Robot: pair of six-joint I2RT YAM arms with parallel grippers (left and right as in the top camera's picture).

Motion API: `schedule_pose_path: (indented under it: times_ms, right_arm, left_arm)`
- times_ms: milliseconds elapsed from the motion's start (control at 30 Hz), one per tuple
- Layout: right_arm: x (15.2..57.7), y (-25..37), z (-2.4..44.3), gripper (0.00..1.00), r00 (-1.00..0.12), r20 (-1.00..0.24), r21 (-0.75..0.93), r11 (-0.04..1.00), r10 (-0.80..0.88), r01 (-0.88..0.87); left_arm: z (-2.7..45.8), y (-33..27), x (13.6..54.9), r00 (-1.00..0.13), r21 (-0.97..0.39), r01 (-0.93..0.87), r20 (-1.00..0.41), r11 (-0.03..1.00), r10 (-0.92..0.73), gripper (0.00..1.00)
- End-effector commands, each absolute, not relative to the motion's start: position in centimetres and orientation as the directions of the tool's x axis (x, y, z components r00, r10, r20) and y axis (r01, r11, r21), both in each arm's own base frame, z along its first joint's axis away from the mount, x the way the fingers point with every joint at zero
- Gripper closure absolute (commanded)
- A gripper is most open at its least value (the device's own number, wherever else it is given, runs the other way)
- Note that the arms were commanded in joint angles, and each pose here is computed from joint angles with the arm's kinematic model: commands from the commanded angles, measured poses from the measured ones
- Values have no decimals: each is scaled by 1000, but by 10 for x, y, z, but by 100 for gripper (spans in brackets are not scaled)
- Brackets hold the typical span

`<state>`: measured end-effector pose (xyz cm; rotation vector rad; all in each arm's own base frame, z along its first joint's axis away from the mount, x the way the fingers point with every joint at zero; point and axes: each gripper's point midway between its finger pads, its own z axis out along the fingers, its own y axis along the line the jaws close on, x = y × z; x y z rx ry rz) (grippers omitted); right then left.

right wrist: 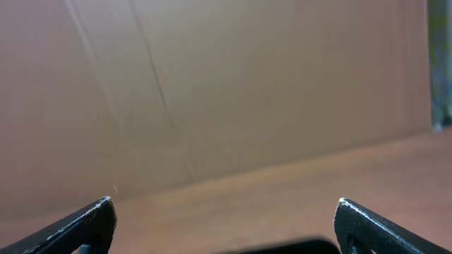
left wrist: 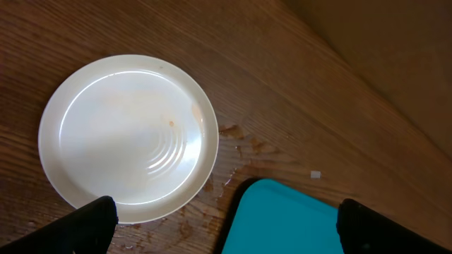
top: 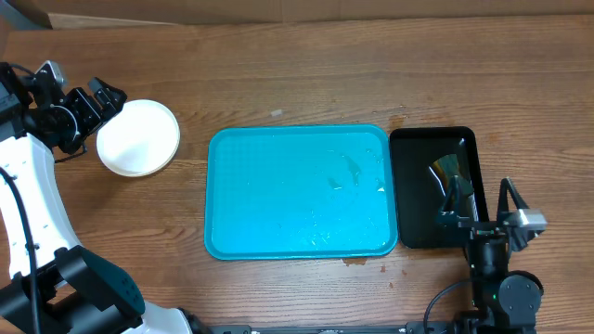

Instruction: Clean dirty plates on tray and stack at the side

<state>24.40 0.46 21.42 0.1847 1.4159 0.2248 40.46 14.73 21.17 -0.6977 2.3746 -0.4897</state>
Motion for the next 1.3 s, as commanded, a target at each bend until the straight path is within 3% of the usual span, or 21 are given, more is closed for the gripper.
schedule_pose_path:
  times_ms: [0,133,1267]
  right_arm:
    - [245,5,198,0,89,-976,197,980,198,-29]
    - [246,20,170,0,-27,-998,58,993,55,-99]
    - [246,21,170,0,-27,-998,52,994,50,-100]
  left_arm:
    - [215,144,407,-686,-492,-328,-463,806,-562,0]
    - [215,144,407,-685,-492,-328,-463,806,-562,0]
    - [215,144,407,-686,-492,-329,-463,806,-562,0]
